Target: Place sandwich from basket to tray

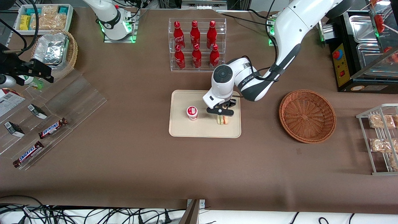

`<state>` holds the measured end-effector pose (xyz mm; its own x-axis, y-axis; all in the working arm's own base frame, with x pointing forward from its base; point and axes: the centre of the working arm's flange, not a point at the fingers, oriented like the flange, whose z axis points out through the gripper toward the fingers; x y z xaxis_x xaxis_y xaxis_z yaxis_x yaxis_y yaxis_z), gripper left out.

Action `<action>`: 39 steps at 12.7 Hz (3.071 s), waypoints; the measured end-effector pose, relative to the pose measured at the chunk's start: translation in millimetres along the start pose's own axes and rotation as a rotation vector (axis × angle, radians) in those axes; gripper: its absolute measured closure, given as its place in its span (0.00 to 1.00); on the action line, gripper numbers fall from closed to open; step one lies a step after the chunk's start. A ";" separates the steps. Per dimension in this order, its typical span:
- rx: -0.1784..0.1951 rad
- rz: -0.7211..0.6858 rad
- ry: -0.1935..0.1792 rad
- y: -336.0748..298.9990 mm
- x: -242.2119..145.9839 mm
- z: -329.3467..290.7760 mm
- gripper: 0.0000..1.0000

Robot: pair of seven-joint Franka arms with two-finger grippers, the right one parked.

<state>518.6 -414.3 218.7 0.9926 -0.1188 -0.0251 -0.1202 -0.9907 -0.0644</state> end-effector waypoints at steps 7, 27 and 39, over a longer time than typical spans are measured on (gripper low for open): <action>-0.020 -0.029 0.050 -7.2 19.3 -26.3 0.00; -0.059 -0.398 0.095 -281.3 84.8 -279.0 0.00; -0.071 -0.034 0.020 -404.1 14.0 -347.2 0.00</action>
<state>587.0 -38.9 590.7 0.9963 -0.0856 -0.0045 -0.0856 -0.9963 0.0061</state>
